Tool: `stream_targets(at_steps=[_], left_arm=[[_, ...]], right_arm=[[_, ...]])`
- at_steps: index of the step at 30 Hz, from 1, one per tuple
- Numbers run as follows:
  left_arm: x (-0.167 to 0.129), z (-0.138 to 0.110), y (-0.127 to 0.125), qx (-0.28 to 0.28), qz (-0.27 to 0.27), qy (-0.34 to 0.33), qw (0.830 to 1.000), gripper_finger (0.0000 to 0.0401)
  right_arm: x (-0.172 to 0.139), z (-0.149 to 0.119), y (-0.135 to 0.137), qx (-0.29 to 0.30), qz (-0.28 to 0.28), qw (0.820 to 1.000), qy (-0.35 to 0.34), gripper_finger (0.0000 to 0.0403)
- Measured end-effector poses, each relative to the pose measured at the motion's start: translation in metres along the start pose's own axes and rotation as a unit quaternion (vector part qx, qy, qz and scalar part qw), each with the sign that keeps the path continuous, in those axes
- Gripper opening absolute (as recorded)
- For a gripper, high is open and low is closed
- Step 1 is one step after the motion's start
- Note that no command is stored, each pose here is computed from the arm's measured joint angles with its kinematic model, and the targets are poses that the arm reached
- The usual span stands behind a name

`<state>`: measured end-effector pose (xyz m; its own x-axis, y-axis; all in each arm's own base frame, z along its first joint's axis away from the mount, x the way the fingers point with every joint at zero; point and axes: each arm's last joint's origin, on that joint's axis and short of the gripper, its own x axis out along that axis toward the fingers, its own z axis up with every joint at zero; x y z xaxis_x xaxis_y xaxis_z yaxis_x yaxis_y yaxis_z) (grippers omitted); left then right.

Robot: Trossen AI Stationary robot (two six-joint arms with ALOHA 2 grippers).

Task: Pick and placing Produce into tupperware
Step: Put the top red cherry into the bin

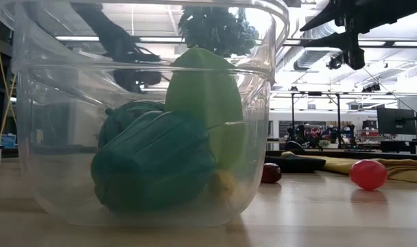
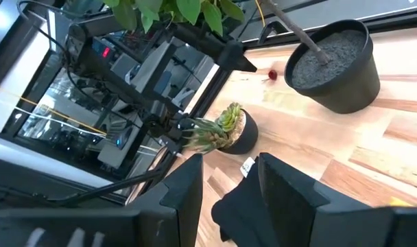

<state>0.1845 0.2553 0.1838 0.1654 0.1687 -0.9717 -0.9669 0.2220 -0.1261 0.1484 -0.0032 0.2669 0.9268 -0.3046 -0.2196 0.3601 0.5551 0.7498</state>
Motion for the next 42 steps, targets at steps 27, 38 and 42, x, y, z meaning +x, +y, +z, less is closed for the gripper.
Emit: stream_targets(at_steps=[27,38,42], left_arm=[[0.023,0.042,-0.018,0.014,0.039,0.098,0.994,0.0161],[0.029,0.040,-0.024,0.022,0.025,0.107,0.994,0.0161],[0.030,0.042,-0.025,0.022,0.017,0.098,0.995,0.0161]], right_arm=[[0.000,-0.001,0.000,-0.019,0.007,1.000,0.011,0.0133],[0.000,-0.001,0.000,-0.022,0.007,1.000,0.011,0.0133],[0.000,-0.001,0.000,-0.022,0.007,1.000,0.011,0.0133]])
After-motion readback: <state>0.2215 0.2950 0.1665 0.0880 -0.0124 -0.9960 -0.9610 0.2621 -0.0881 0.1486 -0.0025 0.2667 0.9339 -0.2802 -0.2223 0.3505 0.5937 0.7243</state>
